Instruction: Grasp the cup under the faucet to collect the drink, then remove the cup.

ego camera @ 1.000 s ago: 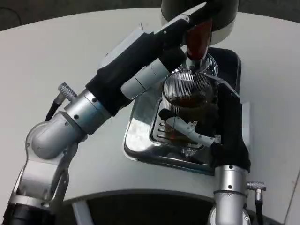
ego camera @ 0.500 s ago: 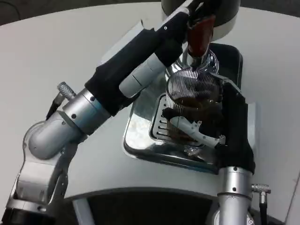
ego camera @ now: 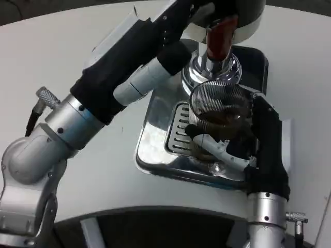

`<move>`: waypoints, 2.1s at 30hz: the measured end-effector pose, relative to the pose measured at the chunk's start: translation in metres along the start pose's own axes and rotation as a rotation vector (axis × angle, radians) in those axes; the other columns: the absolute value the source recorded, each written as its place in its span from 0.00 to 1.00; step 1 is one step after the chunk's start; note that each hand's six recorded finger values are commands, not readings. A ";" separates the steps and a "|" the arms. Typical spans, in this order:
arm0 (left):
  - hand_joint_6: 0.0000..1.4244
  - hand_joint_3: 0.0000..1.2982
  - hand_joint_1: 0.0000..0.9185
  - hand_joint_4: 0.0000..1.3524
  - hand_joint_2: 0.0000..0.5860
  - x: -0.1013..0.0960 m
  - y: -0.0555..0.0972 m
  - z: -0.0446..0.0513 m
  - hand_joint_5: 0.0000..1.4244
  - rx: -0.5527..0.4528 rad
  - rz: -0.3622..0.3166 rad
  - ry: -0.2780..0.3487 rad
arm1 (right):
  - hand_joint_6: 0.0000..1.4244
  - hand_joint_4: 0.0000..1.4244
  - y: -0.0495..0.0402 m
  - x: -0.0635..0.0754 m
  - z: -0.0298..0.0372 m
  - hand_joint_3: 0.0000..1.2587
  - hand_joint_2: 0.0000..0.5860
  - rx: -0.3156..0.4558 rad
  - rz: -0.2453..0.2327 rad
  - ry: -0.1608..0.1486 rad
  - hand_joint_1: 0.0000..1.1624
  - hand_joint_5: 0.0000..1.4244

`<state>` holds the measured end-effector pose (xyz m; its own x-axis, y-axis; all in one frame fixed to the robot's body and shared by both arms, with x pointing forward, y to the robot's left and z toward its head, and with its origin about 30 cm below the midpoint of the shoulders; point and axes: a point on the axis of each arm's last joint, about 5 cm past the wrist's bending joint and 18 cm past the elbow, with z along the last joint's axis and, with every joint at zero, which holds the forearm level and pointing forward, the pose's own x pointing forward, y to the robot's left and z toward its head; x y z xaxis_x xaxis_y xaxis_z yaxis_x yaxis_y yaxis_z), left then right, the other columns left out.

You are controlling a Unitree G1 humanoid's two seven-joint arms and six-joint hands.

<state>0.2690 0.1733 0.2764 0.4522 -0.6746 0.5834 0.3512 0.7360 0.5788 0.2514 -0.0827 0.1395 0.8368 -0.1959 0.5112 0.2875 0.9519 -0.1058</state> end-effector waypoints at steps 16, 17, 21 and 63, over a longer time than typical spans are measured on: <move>0.00 0.01 0.00 0.00 0.10 -0.020 -0.005 0.0147 0.01 -0.003 -0.004 -0.010 | 0.56 0.58 -0.0142 -0.009 0.0123 0.64 0.23 -0.006 0.036 -0.037 0.88 0.65; 0.00 0.01 0.00 0.00 0.10 -0.021 -0.005 0.0156 0.01 -0.001 -0.007 -0.009 | 0.56 0.58 -0.0152 -0.009 0.0132 0.64 0.23 -0.006 0.036 -0.040 0.88 0.65; 0.00 0.02 0.00 0.00 0.10 -0.027 -0.006 0.0191 0.01 0.015 -0.018 0.000 | 0.57 0.58 -0.0194 -0.011 0.0172 0.64 0.23 -0.002 0.039 -0.054 0.88 0.66; 0.00 0.05 0.00 0.00 0.08 -0.103 0.009 0.0496 0.01 0.381 -0.289 0.003 | 0.57 0.58 -0.1116 -0.087 0.0856 0.64 0.23 -0.037 0.248 -0.013 0.87 0.66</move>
<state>0.1849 0.2462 0.2498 0.3823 -0.8482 0.3664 0.1380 0.4445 0.8851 0.1069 -0.1518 0.1800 0.8777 0.0458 0.4770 0.0916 0.9611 -0.2607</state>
